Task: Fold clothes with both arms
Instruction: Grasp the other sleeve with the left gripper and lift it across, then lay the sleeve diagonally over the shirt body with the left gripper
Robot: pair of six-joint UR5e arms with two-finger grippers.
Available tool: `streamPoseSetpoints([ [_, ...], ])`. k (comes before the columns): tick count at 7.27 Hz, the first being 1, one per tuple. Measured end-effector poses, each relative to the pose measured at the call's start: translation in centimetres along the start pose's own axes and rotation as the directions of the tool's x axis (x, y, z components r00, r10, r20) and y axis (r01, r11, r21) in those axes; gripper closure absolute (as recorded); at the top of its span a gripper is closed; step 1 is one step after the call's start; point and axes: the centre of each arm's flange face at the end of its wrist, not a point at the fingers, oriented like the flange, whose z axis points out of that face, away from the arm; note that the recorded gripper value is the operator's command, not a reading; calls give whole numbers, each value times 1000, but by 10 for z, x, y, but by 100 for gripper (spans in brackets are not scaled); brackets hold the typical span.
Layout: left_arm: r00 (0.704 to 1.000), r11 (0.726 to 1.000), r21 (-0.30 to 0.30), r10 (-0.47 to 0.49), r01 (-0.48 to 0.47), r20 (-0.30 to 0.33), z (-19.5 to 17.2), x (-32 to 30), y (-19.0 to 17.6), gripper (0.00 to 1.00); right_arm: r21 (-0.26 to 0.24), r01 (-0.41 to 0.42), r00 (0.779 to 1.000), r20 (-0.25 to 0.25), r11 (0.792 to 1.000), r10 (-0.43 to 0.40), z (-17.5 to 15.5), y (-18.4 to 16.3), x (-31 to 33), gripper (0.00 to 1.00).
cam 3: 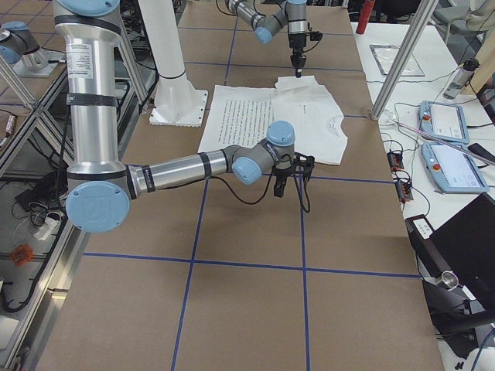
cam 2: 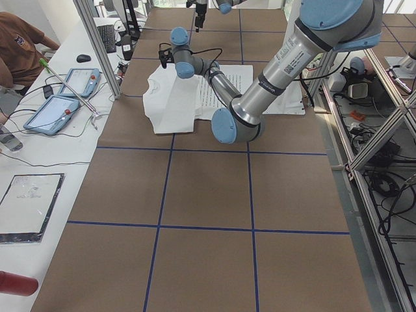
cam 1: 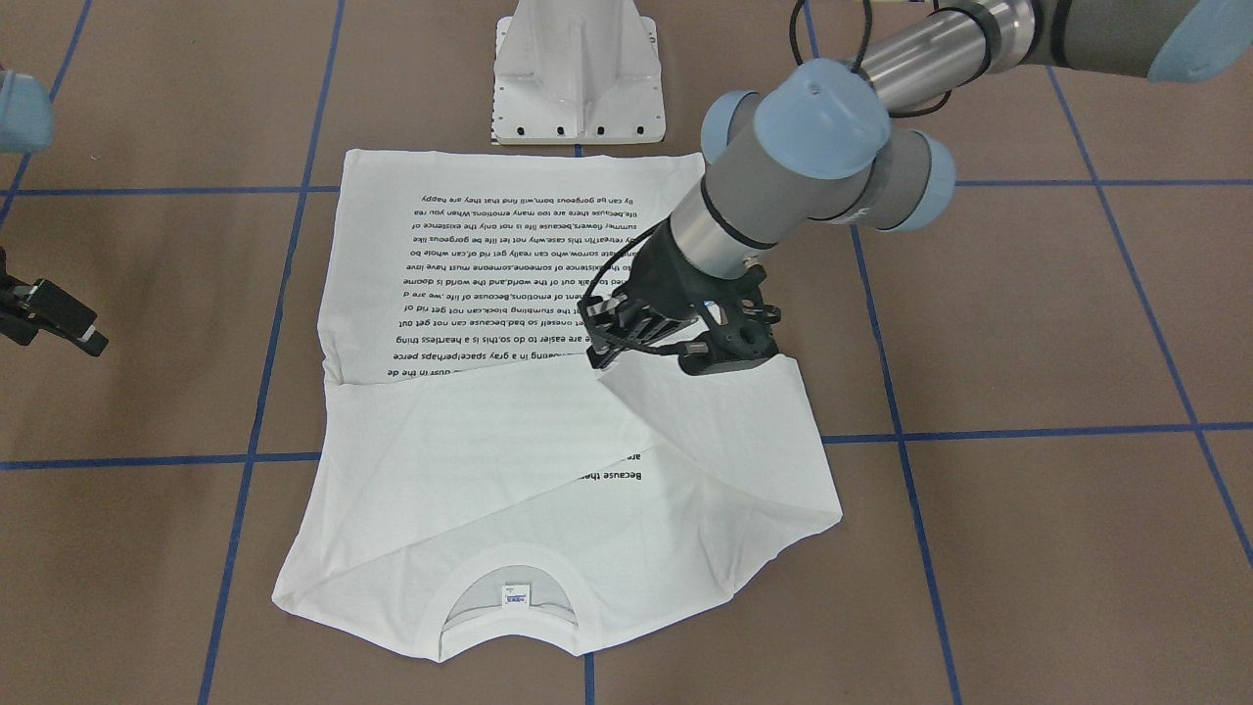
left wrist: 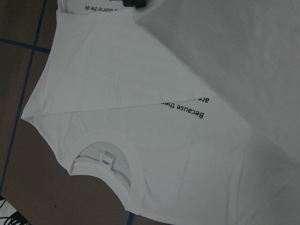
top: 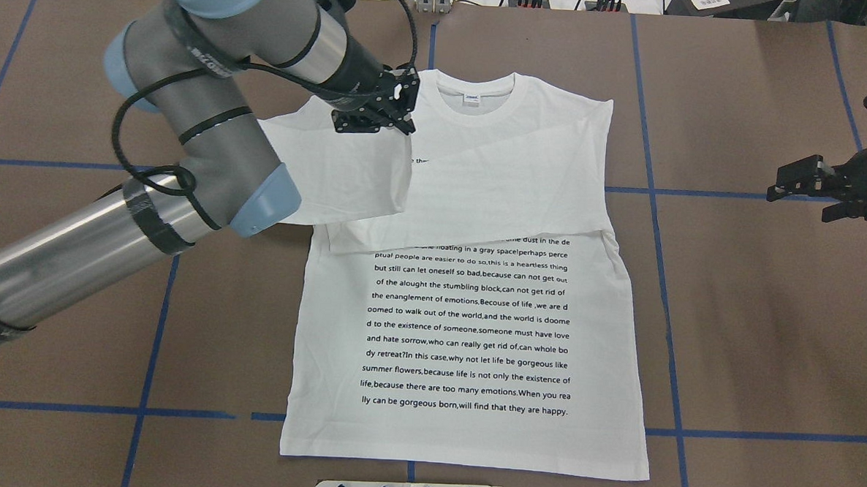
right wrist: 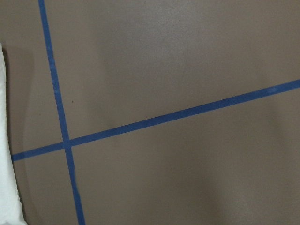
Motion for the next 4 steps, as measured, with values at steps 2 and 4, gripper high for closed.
streamPoseSetpoints([
  [2, 1000, 999, 53, 4, -3, -18, 49, 54, 36, 100, -4, -6, 1000, -4, 1000, 6, 1, 2, 4, 1],
  [4, 998, 995, 93, 36, -31, -51, 89, 89, 81, 100, -5, -10, 1000, -6, 1000, 10, 1, 3, 7, 1],
])
